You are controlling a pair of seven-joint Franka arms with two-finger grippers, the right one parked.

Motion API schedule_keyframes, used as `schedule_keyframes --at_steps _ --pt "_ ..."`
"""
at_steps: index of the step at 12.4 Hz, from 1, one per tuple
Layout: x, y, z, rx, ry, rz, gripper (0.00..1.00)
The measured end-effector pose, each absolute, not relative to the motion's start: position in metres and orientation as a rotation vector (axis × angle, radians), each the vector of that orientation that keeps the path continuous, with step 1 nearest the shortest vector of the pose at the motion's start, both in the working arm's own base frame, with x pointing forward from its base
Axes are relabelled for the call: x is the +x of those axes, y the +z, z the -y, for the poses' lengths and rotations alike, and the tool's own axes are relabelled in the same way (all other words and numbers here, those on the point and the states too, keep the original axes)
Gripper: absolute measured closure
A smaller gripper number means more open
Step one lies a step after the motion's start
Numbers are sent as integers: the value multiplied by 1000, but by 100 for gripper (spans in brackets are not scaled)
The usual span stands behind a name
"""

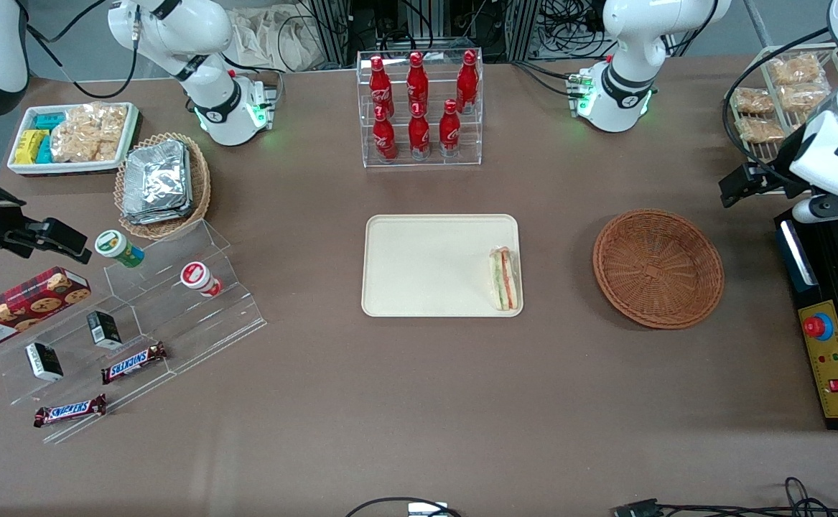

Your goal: Place sandwich from basket to tray

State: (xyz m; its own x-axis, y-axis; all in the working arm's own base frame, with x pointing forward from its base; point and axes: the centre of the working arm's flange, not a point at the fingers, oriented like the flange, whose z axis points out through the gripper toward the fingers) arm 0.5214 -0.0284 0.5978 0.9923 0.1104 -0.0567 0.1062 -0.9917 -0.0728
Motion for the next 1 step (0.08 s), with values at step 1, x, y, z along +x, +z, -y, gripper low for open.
schedule_keyframes --at_steps 1 --pt "522 598 29 -3066 93 166 0"
